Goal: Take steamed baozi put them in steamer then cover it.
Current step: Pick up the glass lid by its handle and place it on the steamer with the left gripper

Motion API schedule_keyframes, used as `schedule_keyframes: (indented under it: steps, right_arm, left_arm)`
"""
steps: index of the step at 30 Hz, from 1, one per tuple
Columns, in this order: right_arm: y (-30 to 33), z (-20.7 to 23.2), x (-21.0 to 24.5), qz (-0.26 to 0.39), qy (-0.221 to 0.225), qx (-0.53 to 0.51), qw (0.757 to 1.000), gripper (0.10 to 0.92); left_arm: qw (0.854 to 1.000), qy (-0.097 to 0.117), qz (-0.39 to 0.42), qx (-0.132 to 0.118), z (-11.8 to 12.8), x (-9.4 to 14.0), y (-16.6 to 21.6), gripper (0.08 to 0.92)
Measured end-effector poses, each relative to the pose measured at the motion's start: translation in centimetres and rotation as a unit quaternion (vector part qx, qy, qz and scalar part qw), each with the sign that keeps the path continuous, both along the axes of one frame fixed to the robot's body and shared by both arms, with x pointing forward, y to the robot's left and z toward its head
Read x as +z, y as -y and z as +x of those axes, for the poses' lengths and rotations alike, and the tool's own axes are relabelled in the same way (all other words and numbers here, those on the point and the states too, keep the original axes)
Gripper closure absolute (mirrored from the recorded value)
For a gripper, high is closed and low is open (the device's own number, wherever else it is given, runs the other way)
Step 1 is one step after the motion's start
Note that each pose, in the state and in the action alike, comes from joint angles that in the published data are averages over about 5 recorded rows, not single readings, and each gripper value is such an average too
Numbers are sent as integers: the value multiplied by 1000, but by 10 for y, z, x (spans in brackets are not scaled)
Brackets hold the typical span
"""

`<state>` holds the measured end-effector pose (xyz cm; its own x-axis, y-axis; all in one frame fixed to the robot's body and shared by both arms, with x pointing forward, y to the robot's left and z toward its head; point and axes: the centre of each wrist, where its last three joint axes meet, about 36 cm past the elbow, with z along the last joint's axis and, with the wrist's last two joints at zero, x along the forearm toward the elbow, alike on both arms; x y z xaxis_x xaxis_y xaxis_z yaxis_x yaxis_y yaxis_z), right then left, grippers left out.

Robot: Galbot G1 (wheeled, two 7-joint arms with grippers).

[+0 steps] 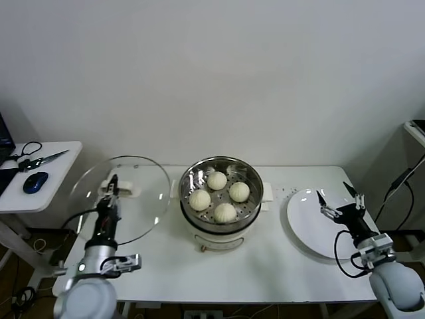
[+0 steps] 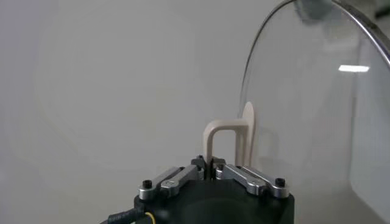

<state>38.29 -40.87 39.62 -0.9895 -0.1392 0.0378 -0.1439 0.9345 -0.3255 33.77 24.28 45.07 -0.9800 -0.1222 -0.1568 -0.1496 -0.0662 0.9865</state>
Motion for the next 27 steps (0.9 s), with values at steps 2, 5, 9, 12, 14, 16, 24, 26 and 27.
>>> schedule_keyframes:
  steps: [2, 5, 9, 12, 14, 16, 24, 26, 27]
  right_arm:
    - [0, 2, -1, -1, -1, 0, 1000, 200]
    - [1, 5, -3, -2, -2, -1, 1000, 200]
    - [3, 7, -5, -3, -2, -4, 1000, 200]
    - [5, 7, -6, -3, -2, -5, 1000, 200]
    - [6, 6, -8, -4, -1, -6, 1000, 200]
    - [7, 5, -9, -5, -1, -7, 1000, 200]
    - [9, -1, -15, -12, 0, -8, 1000, 200]
    - [10, -2, -16, -14, 0, -9, 1000, 200]
    - [11, -3, -17, -14, 0, -9, 1000, 200]
  left_arm:
    - [1000, -4, -7, -7, 5, 6, 15, 857]
    - [1000, -12, -16, -19, 13, 14, 37, 857]
    - [999, -24, -26, -32, 25, 21, 68, 857]
    - [998, -32, -33, -38, 34, 21, 92, 857]
    - [998, -36, -38, -41, 41, 21, 108, 857]
    - [997, -38, -43, -44, 48, 21, 125, 857]
    - [996, -43, -55, -50, 77, 19, 186, 857]
    - [996, -46, -56, -51, 82, 16, 199, 857]
    - [996, -48, -57, -51, 85, 15, 205, 857]
